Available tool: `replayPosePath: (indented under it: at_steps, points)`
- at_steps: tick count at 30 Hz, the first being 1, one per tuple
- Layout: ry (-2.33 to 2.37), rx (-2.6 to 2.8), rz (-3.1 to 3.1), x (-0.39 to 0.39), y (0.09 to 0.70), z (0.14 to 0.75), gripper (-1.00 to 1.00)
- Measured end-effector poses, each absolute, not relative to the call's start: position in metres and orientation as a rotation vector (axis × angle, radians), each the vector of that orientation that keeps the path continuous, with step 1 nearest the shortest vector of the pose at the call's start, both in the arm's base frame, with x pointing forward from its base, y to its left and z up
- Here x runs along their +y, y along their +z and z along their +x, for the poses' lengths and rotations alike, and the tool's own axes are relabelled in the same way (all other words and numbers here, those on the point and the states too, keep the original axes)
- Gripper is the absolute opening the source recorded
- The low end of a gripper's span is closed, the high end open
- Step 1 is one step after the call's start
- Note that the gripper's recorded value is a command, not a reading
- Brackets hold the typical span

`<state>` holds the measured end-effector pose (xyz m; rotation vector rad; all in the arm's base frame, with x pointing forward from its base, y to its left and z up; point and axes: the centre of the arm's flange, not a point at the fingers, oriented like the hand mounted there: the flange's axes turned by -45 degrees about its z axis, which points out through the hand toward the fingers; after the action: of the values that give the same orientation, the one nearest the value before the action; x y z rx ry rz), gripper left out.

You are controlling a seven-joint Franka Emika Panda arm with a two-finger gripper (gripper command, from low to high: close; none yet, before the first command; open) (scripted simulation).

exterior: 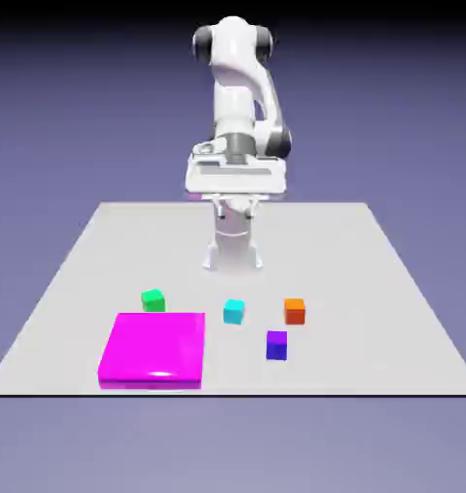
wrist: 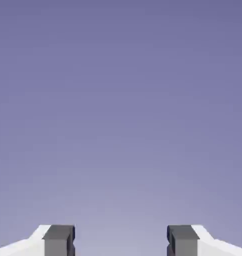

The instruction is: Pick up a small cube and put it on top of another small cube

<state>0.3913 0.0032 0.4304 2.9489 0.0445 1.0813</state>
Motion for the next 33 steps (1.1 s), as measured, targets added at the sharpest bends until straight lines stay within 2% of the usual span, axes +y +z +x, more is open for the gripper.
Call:
replayPosePath:
  at_steps: [6,12,22,23,25,33]
  points:
    - [0.37,-0.153,3.152,-0.002,0.298,0.371,0.0]
    - [-0.373,-0.355,3.128,-0.005,0.189,0.307,0.0]
    - [-0.389,-0.36,3.125,-0.003,0.119,0.294,0.0]
    - [-0.389,-0.36,3.125,-0.003,0.119,0.294,-1.0]
    - [-0.389,-0.36,3.125,-0.003,0.119,0.294,-1.0]
    - [-0.388,-0.36,3.126,-0.005,0.187,0.306,-1.0]
